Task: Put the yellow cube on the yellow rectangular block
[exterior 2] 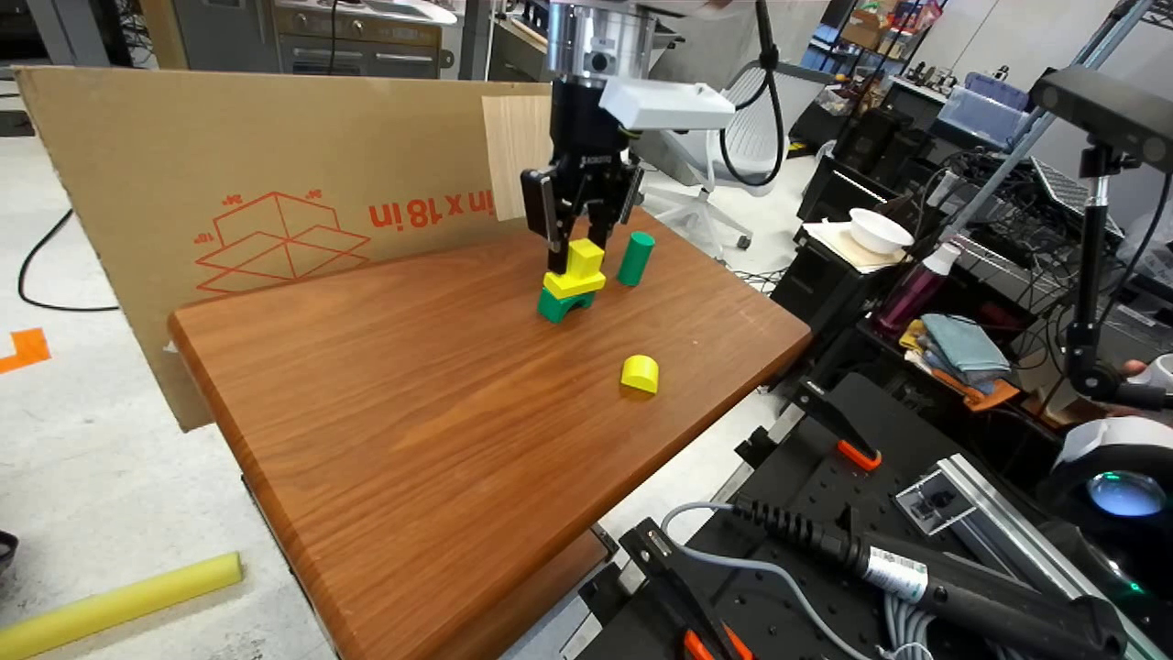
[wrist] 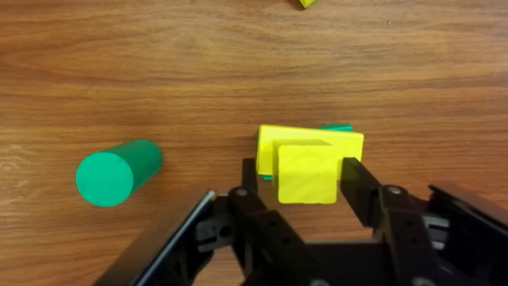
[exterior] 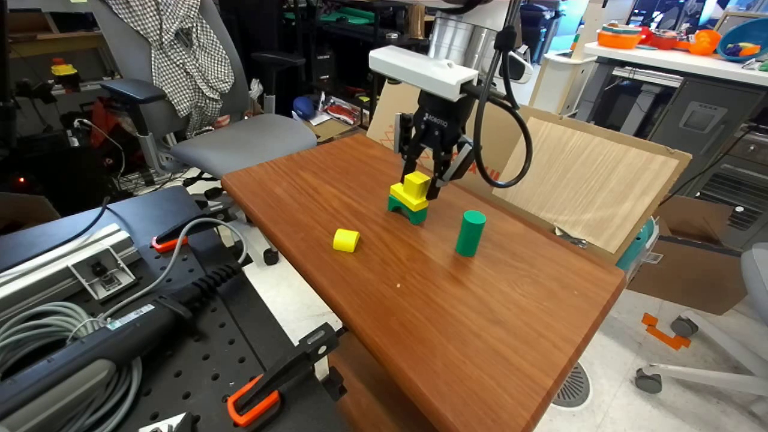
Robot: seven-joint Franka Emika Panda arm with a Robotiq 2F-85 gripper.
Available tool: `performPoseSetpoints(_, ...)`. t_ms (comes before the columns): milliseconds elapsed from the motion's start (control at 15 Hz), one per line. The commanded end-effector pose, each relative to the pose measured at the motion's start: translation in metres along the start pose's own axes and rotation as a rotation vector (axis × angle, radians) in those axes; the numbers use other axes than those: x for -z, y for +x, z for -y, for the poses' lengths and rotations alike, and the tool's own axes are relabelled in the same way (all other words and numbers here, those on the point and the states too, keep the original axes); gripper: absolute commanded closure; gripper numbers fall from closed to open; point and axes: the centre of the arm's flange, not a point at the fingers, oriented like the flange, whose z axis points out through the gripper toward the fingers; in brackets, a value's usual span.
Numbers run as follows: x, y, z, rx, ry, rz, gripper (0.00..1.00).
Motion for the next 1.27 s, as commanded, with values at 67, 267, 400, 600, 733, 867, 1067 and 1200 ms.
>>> performPoseSetpoints(67, 0.009, 0.003, 0.007, -0.005, -0.034, 0.007, 0.05)
performPoseSetpoints(267, 0.031, -0.016, 0.009, -0.009, -0.026, -0.024, 0.00)
performPoseSetpoints(400, 0.054, -0.039, 0.004, -0.002, -0.016, -0.073, 0.00)
performPoseSetpoints(600, 0.080, -0.076, -0.009, -0.026, -0.016, -0.123, 0.00)
performPoseSetpoints(733, 0.093, -0.105, -0.018, -0.037, -0.019, -0.145, 0.00)
performPoseSetpoints(867, 0.098, -0.135, -0.028, -0.041, -0.025, -0.133, 0.00)
performPoseSetpoints(1067, 0.092, -0.111, -0.027, -0.059, -0.009, -0.102, 0.00)
performPoseSetpoints(1200, 0.093, -0.109, -0.026, -0.057, -0.009, -0.105, 0.00)
